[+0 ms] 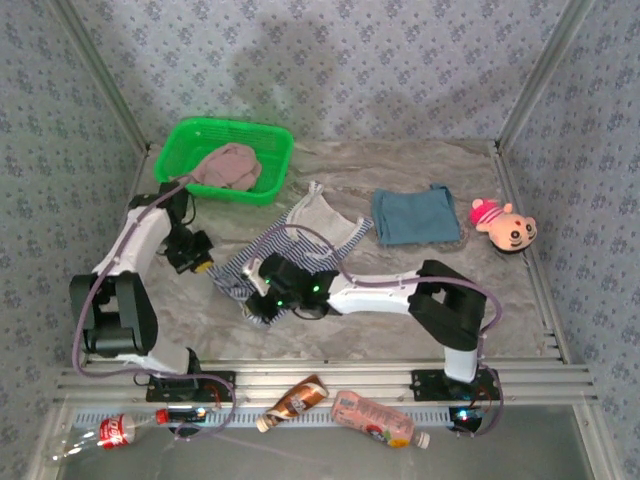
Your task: Fold and stack the tank tops
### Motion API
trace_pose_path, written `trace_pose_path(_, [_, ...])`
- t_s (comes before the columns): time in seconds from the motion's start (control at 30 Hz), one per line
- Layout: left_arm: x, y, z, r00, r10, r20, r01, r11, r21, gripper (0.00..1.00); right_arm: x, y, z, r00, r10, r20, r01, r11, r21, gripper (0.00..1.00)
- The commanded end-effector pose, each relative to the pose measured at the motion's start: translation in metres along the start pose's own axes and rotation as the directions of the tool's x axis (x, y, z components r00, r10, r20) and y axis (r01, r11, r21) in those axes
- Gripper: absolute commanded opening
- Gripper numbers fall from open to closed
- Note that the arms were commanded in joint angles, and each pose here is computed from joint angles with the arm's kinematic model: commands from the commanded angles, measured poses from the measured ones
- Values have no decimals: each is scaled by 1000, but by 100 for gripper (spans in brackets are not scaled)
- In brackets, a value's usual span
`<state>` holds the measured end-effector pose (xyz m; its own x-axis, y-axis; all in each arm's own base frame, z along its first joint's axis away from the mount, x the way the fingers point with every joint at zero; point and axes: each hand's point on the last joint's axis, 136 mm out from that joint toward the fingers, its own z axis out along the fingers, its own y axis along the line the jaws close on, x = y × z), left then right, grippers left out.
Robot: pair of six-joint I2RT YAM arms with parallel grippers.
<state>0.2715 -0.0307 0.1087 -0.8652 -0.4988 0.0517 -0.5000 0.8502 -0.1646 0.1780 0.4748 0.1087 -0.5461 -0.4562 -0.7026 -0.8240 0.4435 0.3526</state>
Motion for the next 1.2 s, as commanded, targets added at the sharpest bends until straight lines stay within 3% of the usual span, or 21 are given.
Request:
trace_pose_path(0.0, [-14, -26, -5, 1000, 11, 23, -11, 1000, 12, 8, 7, -7, -20, 998, 64, -15, -65, 996, -59, 10])
trace_pose_path(0.33, [-41, -97, 3, 994, 102, 39, -103, 994, 23, 10, 17, -81, -48, 988, 152, -32, -152, 988, -6, 10])
trace_pose_path(0.8, [-61, -153, 36, 987, 161, 11, -161, 987, -5, 14, 35, -149, -57, 965, 250, -81, -248, 968, 26, 10])
trace_pose_path(0.93, [-69, -159, 48, 987, 163, 4, -163, 987, -17, 21, 42, -173, -54, 951, 295, -98, -290, 955, 54, 13])
trace_pose_path(1.17, [-86, -175, 36, 982, 175, 69, -176, 984, -1, 39, 43, -217, -56, 937, 340, -76, -327, 933, 148, 30])
